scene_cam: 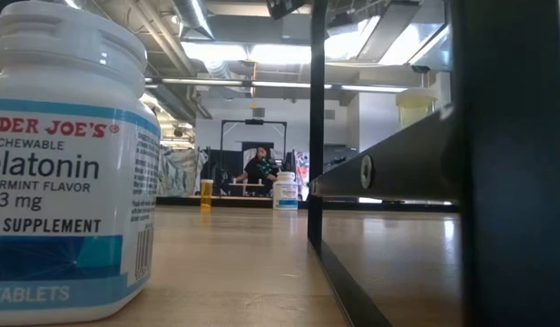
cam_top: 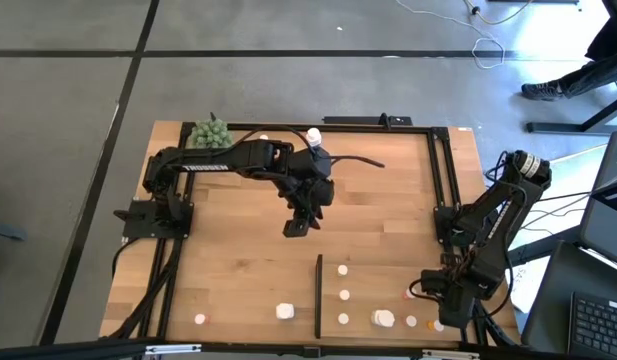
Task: Pick and place medicine bottles onto shelf by color
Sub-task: Put the bottom orange pill bottle on the shelf aligned with the other orange pill bottle, then put the pink pill bottle on the shelf aligned with the other pink pill bottles
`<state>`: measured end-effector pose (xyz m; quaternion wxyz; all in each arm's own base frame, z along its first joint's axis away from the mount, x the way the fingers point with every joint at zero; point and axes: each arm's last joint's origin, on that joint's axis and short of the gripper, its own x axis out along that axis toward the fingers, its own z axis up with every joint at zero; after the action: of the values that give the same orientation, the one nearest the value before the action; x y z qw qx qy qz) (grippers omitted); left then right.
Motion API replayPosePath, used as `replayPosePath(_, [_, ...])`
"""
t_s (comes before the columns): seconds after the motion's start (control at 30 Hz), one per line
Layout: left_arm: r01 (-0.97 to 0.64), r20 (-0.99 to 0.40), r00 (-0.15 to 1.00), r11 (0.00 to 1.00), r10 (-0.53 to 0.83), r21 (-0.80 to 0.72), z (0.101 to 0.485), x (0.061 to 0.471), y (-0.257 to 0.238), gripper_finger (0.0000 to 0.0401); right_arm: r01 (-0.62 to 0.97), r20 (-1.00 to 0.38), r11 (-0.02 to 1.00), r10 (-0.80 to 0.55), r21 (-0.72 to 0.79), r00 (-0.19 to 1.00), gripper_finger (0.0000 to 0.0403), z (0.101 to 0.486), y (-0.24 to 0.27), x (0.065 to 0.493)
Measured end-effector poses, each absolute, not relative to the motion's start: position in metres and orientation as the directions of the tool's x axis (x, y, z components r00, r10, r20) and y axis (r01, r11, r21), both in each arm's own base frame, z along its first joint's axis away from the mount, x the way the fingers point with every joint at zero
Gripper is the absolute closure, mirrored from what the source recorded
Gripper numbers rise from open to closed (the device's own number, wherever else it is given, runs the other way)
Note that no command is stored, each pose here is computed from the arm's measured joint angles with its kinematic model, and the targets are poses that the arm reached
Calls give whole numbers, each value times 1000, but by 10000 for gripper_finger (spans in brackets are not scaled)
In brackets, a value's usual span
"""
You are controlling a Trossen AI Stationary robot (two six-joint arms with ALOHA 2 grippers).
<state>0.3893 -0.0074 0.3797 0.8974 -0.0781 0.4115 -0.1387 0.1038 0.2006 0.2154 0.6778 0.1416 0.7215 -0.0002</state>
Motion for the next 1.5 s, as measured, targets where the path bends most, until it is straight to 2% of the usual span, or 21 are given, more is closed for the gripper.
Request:
replayPosePath(0.27, [185,-717,622,949,-315,-256,380,389,-7,264,209,-977,958,209,196,-41,209,216,201,104])
replayPosePath(0.43, [185,-717,621,949,-315,-257,380,389,-8,264,224,-970,952,231,209,-77,206,216,200,105])
replayPosePath(0.8, [184,-717,621,949,-315,-257,380,389,-8,264,237,-967,946,243,220,-72,206,218,199,108])
replayPosePath(1.37, [181,-724,613,949,-315,-259,379,388,-7,264,221,-936,912,352,346,11,206,247,183,100])
replayPosePath(1.5, [180,-725,614,949,-314,-258,379,388,-7,264,206,-915,891,399,404,65,206,264,181,99])
